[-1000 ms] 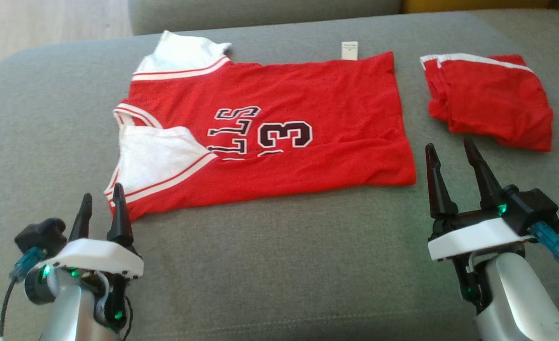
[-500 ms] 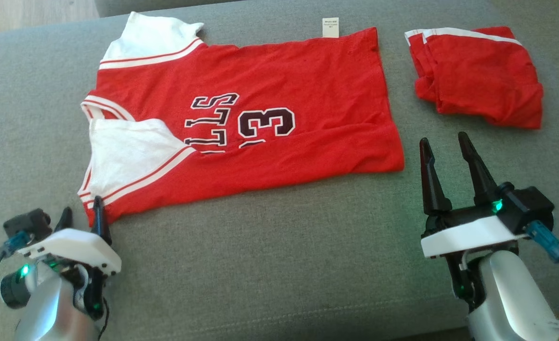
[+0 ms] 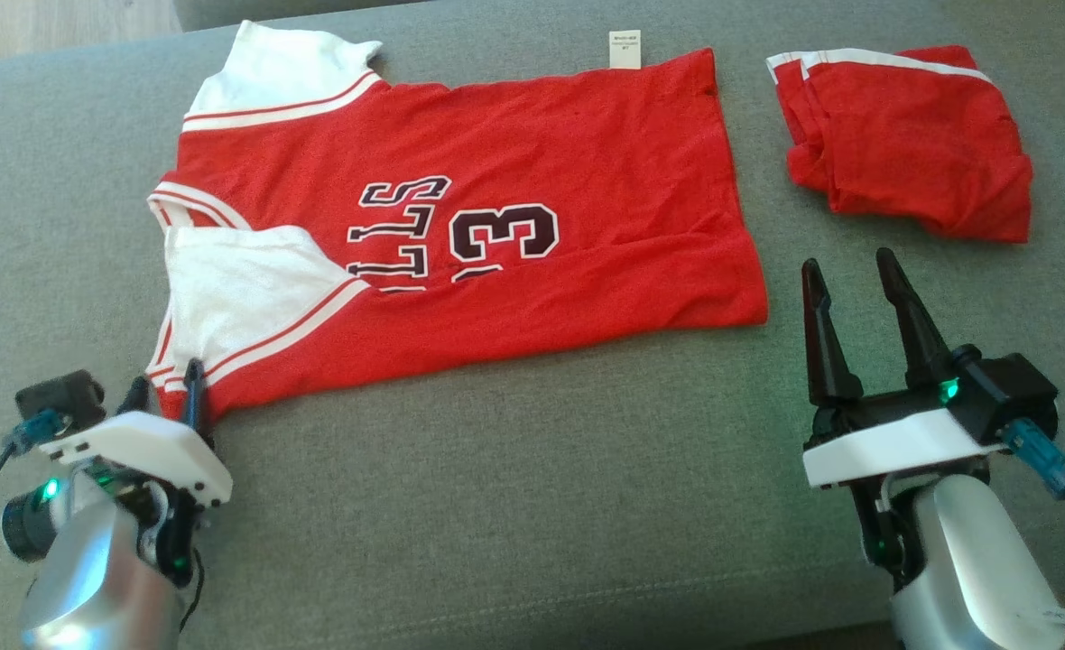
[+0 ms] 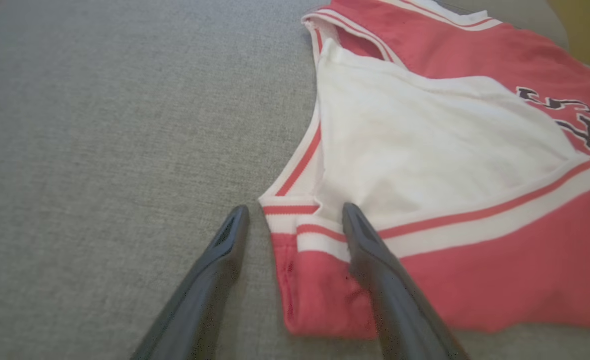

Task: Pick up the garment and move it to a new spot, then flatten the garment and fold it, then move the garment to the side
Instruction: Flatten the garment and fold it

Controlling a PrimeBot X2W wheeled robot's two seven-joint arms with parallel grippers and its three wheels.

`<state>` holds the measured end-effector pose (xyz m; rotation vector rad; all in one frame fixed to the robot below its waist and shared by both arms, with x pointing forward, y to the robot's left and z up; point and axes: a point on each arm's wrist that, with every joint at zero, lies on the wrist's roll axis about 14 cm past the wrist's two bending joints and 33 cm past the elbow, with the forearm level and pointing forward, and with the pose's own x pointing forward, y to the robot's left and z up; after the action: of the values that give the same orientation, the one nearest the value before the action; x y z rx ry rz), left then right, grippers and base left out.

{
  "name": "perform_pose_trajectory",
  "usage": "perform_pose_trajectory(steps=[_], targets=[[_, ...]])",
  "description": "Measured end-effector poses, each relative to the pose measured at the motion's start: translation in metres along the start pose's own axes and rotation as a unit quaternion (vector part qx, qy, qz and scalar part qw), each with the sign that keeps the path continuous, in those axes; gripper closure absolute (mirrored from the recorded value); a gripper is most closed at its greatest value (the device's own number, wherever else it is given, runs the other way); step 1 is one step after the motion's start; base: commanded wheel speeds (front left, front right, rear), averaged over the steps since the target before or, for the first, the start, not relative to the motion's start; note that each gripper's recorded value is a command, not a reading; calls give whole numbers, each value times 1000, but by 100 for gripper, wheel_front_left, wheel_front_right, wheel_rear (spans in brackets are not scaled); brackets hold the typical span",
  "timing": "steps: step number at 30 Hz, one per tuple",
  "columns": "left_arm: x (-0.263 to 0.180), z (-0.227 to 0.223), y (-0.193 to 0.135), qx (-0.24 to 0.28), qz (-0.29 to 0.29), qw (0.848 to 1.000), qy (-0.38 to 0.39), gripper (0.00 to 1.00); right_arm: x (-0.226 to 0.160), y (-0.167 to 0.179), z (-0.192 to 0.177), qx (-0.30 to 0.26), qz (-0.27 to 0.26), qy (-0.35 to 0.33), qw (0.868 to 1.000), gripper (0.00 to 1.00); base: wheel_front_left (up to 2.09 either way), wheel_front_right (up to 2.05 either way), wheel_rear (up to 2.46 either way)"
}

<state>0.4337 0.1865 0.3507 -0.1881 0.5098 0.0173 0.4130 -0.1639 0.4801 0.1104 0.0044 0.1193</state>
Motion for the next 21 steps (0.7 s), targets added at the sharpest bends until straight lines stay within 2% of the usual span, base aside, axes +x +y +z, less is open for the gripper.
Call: perform_pose_trajectory(steps=[1,10,16,21], targets=[[0,-1,-2,3,-6,1000,4,100,0,0,0,0,0,-1,1000,0,0,0,0],[-7,10,-6,7,-21,999,-25,100,3,4,0,-1,4,1,1000,0,0,0,0],[-18,58,-8,8,-23,993,-113,100,-2,5,-32,18,0,64,998,0,0,0,0],[-29,69,-10,10,-26,989,-146,100,-5,2,-57,52,-14,112,992,0,0,0,0]])
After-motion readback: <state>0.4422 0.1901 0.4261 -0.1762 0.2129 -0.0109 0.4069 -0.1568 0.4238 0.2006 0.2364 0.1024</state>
